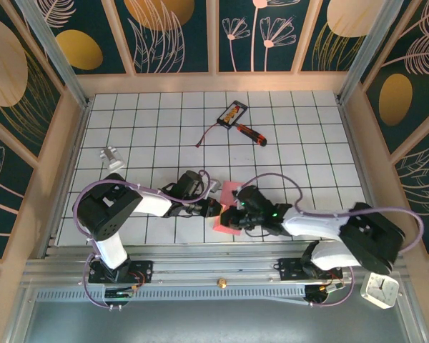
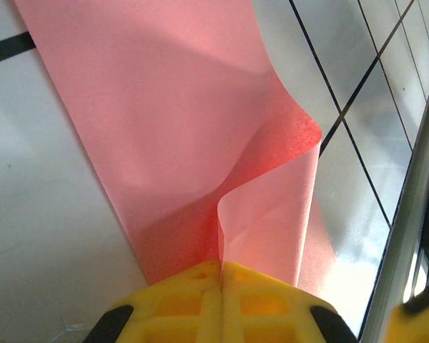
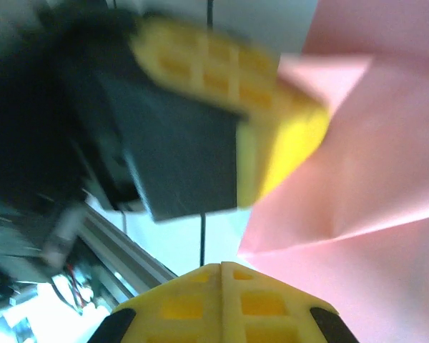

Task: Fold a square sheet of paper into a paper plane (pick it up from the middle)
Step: Fold the triangle at the bottom-center of the table.

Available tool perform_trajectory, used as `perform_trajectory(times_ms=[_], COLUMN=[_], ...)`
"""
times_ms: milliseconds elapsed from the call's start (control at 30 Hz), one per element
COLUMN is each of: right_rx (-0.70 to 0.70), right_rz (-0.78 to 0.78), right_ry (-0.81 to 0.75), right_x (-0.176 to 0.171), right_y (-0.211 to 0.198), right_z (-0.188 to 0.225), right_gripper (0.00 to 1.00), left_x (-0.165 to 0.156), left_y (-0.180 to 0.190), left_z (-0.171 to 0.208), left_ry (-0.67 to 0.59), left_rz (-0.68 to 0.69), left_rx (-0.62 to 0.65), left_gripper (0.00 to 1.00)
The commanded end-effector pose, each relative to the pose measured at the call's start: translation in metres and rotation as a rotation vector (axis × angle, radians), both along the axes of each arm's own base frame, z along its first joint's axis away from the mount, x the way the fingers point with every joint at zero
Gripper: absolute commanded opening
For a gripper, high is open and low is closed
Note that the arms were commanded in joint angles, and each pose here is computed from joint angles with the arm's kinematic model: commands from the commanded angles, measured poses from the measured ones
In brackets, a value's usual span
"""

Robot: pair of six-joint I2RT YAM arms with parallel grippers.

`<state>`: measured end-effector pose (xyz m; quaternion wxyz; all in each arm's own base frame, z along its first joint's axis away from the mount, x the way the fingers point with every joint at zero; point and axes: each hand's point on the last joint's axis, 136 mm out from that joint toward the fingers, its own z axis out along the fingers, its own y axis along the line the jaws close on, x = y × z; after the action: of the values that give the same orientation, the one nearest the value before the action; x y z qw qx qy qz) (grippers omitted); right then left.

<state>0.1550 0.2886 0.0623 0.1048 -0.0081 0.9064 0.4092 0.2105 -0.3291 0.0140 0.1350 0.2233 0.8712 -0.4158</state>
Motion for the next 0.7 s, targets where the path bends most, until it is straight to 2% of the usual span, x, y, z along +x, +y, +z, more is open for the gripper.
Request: perform_trajectory(times_ms=[0, 233, 667], right_rx=[-0.033, -0.058, -0.097], right_rz=[-0.050, -0.092, -0.074], right_ry=[-0.006, -0.017, 0.003], right_x=[0.011, 0.035, 0.049], right_y=[-0.028, -0.035, -0.031], right_z=[-0.006, -0.008, -0.029], right_gripper=[0.00, 0.00, 0.00], left_x=[-0.011, -0.010, -0.010], left_y=[0.045, 0.044, 0.045], left_z=[-0.064, -0.063, -0.062], left_ry=[0.063, 0.064, 0.060], left_rz=[0.078, 0.079, 0.077], left_rx=[0.272, 0.271, 0.273], left_gripper=[0.00, 0.00, 0.00])
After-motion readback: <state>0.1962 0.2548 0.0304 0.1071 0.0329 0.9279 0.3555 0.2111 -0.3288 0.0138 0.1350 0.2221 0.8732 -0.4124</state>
